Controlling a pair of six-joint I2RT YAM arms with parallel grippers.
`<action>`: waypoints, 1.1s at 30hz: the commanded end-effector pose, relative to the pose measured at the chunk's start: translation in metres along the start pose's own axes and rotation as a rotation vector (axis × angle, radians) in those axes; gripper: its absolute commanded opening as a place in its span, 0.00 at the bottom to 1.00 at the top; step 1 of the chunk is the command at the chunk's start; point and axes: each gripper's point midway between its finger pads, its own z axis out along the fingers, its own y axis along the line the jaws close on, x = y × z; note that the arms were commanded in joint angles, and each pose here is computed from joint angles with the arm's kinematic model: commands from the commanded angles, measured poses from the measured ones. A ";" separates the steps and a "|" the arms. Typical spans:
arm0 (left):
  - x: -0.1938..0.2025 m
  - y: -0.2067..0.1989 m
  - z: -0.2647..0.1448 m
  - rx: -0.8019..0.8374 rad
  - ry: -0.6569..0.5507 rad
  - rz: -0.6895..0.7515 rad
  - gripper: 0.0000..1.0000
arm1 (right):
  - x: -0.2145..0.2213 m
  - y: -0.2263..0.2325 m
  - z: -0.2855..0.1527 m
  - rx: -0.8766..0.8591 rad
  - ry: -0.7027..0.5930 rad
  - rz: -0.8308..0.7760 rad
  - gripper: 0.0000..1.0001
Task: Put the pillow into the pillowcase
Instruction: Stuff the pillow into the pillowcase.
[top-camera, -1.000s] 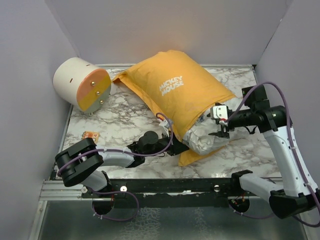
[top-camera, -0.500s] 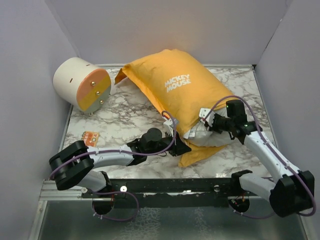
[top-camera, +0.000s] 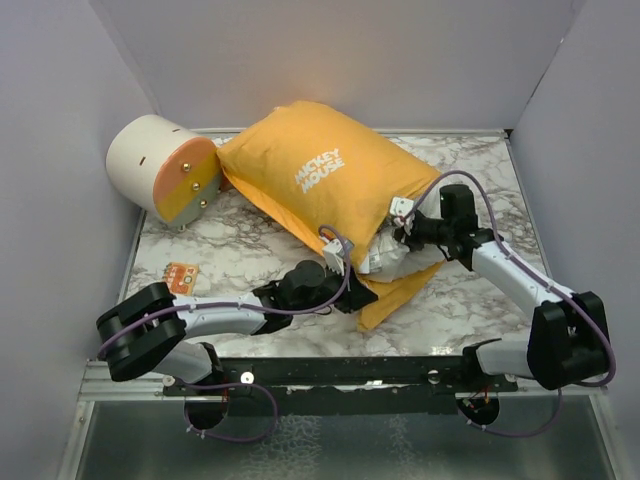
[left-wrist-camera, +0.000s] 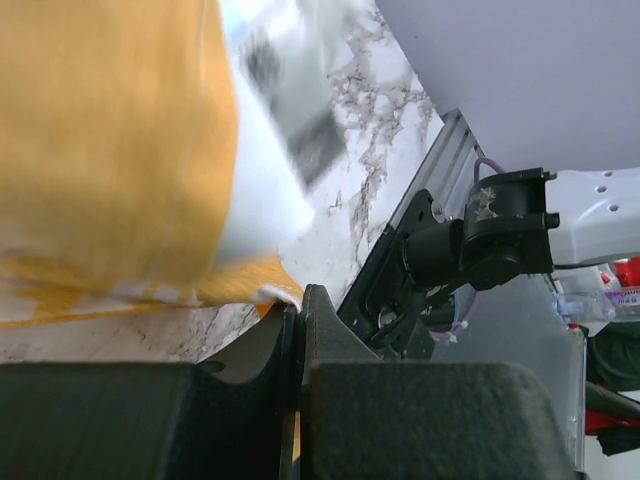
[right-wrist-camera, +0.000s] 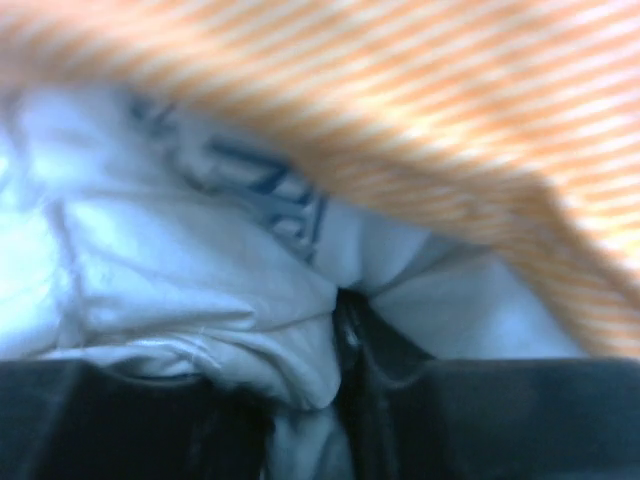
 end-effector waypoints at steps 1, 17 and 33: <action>-0.024 -0.061 -0.022 0.218 -0.015 0.020 0.00 | 0.017 0.089 -0.020 -0.382 -0.023 -0.132 0.36; -0.098 -0.066 -0.093 -0.129 0.019 0.347 0.57 | -0.095 0.043 -0.147 -0.243 -0.055 -0.108 0.72; -0.219 -0.028 0.020 -0.606 0.086 0.929 0.73 | -0.070 -0.039 -0.143 0.042 -0.264 0.570 0.72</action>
